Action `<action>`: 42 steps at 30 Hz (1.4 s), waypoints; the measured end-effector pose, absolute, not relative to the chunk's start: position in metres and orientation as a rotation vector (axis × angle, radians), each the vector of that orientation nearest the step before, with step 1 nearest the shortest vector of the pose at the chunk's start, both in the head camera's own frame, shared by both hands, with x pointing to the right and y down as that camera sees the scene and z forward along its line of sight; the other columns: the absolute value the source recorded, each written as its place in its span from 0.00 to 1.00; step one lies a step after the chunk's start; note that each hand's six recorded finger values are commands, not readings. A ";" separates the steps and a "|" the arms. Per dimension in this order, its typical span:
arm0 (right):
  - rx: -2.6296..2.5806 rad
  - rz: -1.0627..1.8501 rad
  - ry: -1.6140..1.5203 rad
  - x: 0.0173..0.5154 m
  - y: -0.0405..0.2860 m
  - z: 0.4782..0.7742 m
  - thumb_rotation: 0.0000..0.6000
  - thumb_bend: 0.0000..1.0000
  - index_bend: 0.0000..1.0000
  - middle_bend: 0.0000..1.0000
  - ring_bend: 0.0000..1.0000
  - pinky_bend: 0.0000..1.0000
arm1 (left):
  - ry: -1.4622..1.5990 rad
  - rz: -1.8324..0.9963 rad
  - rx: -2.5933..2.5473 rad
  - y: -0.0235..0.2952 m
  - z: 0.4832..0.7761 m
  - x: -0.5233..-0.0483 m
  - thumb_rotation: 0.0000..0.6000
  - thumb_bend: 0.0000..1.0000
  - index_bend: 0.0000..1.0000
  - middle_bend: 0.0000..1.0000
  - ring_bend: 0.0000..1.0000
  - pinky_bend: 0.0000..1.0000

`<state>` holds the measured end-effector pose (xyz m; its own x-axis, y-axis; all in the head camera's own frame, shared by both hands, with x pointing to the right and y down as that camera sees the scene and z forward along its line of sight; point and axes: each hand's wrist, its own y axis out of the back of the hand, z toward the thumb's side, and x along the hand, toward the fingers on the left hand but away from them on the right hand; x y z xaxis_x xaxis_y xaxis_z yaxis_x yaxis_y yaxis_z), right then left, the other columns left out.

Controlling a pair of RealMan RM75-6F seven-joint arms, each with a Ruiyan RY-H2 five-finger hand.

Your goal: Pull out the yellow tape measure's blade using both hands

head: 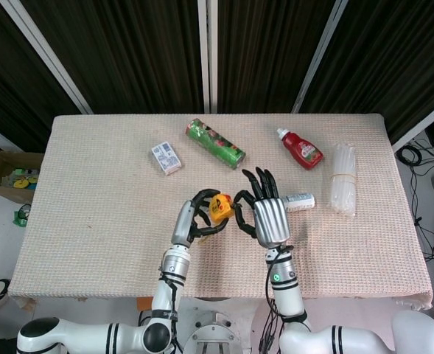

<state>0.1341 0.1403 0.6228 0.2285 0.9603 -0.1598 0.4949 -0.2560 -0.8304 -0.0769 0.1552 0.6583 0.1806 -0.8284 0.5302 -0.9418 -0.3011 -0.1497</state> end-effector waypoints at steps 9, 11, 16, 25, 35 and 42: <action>-1.863 0.901 -1.361 0.135 0.139 0.622 1.00 0.52 0.64 0.19 0.00 0.00 | -1.723 0.781 2.223 0.154 0.660 -0.082 1.00 0.38 0.62 0.62 0.55 0.62; -1.859 0.891 -1.374 0.136 0.139 0.621 1.00 0.52 0.67 0.20 0.00 0.00 | -1.728 0.780 2.218 0.154 0.660 -0.085 1.00 0.38 0.62 0.62 0.55 0.62; -1.851 0.863 -1.412 0.141 0.137 0.617 1.00 0.56 0.72 0.21 0.00 0.00 | -1.712 0.775 2.235 0.155 0.661 -0.087 1.00 0.38 0.62 0.62 0.55 0.62; -1.793 0.814 -1.522 0.170 0.129 0.599 1.00 0.58 0.76 0.22 0.00 0.00 | -1.655 0.723 2.319 0.153 0.668 -0.100 1.00 0.39 0.63 0.63 0.56 0.63; -1.689 0.797 -1.660 0.234 0.122 0.574 1.00 0.58 0.77 0.23 0.00 0.00 | -1.672 0.717 2.380 0.134 0.687 -0.166 1.00 0.40 0.65 0.64 0.58 0.65; -1.647 0.793 -1.731 0.261 0.125 0.566 1.00 0.58 0.77 0.23 0.00 0.00 | -1.688 0.709 2.383 0.130 0.692 -0.218 1.00 0.41 0.66 0.65 0.58 0.65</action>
<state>0.2607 0.1250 0.5663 -0.0364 0.9989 0.0286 0.6311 0.0451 -0.7744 -0.2185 0.1303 0.6921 0.2610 -0.8548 0.4486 -0.9189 -0.3625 -0.1559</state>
